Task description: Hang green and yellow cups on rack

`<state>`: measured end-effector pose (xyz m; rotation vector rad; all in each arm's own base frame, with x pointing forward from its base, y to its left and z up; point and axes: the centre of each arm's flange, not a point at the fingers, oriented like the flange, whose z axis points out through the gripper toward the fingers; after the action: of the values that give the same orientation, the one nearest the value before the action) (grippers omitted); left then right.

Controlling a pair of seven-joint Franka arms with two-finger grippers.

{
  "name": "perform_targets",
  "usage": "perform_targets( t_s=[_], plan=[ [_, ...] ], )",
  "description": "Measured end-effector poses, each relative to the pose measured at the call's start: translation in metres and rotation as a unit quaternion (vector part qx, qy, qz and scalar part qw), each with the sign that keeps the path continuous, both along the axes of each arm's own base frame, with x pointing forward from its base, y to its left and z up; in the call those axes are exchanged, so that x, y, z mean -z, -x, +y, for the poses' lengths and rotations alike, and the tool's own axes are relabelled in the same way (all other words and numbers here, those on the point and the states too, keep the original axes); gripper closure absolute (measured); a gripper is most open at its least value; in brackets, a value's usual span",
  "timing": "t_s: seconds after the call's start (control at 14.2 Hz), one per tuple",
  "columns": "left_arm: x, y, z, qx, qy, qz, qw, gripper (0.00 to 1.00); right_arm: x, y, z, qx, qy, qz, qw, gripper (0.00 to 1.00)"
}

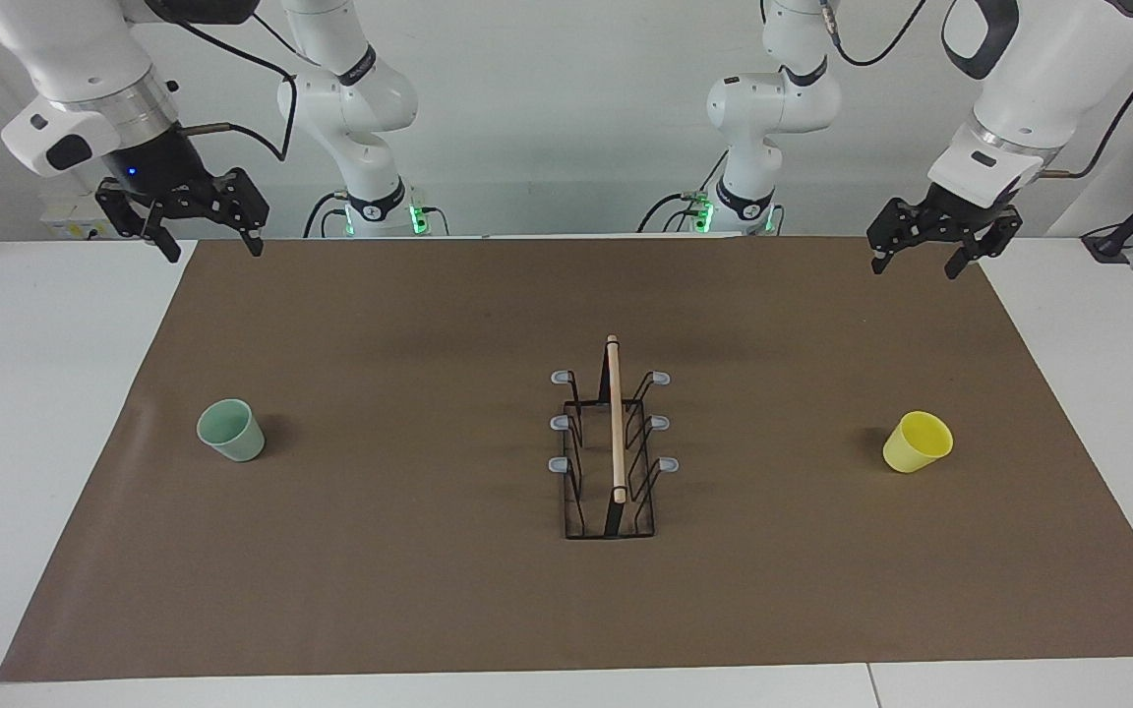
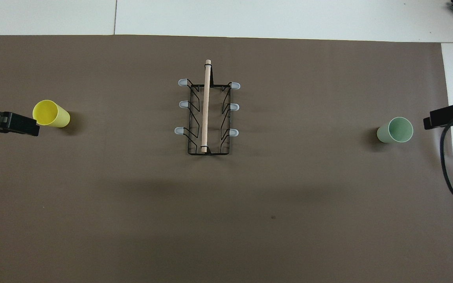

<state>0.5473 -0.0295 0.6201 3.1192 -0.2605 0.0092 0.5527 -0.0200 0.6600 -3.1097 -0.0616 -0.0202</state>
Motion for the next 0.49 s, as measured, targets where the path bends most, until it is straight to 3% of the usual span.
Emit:
perform_targets(
  t_s=[0.49],
  plan=[
    [0.0004, 0.0012, -0.0101, 0.008, 0.000, 0.002, 1.000, 0.00, 0.0006, -0.0001, 0.0016, -0.001, 0.000, 0.001, 1.000, 0.00]
  ],
)
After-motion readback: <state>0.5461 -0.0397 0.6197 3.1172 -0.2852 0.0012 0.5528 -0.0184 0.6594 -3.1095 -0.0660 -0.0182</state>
